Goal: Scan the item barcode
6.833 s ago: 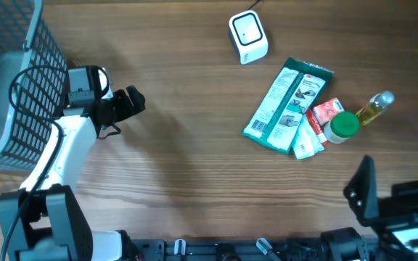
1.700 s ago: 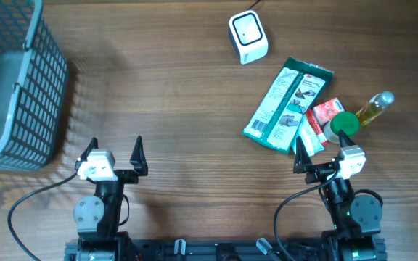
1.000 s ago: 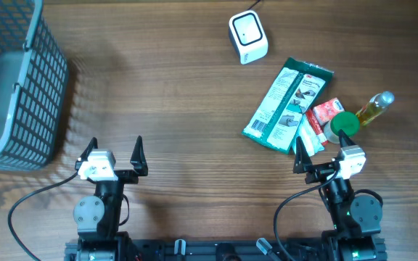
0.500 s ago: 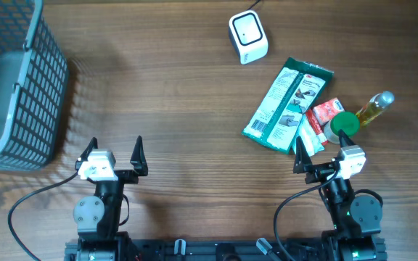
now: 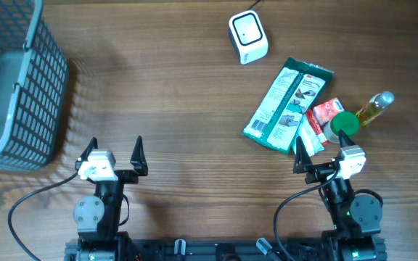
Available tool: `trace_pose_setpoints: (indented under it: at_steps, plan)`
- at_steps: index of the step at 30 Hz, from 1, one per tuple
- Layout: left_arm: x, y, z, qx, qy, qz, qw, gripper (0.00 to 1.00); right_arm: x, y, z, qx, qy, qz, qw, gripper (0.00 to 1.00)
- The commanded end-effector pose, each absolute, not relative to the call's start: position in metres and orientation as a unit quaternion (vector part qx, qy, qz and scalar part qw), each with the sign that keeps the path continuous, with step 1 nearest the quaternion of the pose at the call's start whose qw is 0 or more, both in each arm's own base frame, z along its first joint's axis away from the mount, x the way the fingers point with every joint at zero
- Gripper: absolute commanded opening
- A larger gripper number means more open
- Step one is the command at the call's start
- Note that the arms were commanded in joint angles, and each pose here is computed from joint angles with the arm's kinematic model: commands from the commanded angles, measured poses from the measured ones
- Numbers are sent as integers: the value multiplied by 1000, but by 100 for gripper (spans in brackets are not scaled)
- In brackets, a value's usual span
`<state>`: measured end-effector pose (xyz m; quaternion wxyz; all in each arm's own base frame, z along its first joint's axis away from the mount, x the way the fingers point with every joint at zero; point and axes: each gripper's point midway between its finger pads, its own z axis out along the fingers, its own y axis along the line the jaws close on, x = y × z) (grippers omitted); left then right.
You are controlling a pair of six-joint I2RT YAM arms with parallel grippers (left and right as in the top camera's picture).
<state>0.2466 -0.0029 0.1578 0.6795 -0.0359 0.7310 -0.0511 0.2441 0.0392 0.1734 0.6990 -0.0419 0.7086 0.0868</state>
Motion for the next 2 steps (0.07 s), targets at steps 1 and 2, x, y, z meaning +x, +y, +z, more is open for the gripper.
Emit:
trace_pose_setpoints:
  at_steps: [1, 2]
  plan:
    - [246, -4, 157, -26, 732, -47, 679, 100, 244, 35, 175, -29, 706, 85, 703, 100]
    - [246, -4, 157, -26, 732, -47, 679, 100, 244, 35, 175, -29, 706, 85, 703, 100]
